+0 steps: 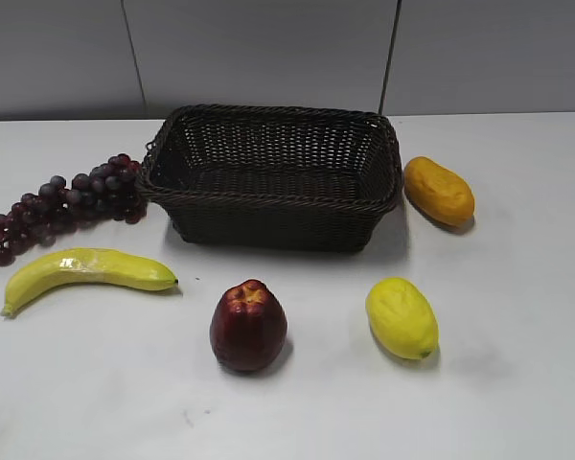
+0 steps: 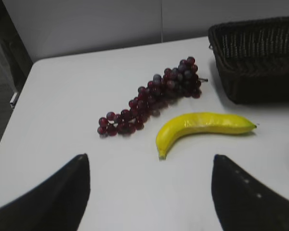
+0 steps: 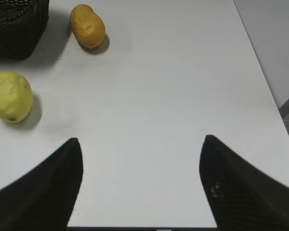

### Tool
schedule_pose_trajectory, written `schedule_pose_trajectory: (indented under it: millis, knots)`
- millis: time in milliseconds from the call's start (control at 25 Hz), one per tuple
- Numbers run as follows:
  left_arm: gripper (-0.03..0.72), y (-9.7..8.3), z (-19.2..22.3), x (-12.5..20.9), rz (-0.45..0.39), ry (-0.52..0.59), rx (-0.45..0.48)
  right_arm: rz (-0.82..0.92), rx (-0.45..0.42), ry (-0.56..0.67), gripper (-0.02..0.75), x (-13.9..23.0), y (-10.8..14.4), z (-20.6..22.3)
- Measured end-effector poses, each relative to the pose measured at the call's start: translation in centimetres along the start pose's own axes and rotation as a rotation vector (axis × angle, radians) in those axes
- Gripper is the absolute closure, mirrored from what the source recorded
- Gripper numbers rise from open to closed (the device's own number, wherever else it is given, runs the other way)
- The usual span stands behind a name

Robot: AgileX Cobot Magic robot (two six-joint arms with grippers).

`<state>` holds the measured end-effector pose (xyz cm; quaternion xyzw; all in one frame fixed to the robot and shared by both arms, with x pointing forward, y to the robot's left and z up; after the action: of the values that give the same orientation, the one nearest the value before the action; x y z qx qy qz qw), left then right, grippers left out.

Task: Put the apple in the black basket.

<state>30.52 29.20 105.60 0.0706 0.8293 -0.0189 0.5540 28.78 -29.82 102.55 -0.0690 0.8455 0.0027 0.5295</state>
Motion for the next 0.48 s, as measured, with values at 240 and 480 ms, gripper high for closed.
schedule_pose_trajectory:
  millis: [240,480]
  knots:
    - [0.109,-0.2,3.2,-3.2,-0.031,0.063,0.03,0.0,0.0,0.0,0.165,0.0,0.0,0.0]
    - [0.109,-0.9,8.1,-5.1,-0.108,0.234,0.094,0.0,0.0,0.0,0.165,0.0,0.0,0.0]
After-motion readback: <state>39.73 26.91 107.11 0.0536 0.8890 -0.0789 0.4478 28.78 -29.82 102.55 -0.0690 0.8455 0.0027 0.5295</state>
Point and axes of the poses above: a point on each arm's last joint axis where the gripper is mounted, z pointing out along that axis toward the gripper, y along the wrist's bending axis when the last joint is at zero, x = y × z, the point moved 6 cm from there along z, pointing out along that axis toward the gripper, and after that the axes turned 3 degrees about -z, right-handed, at the moved point
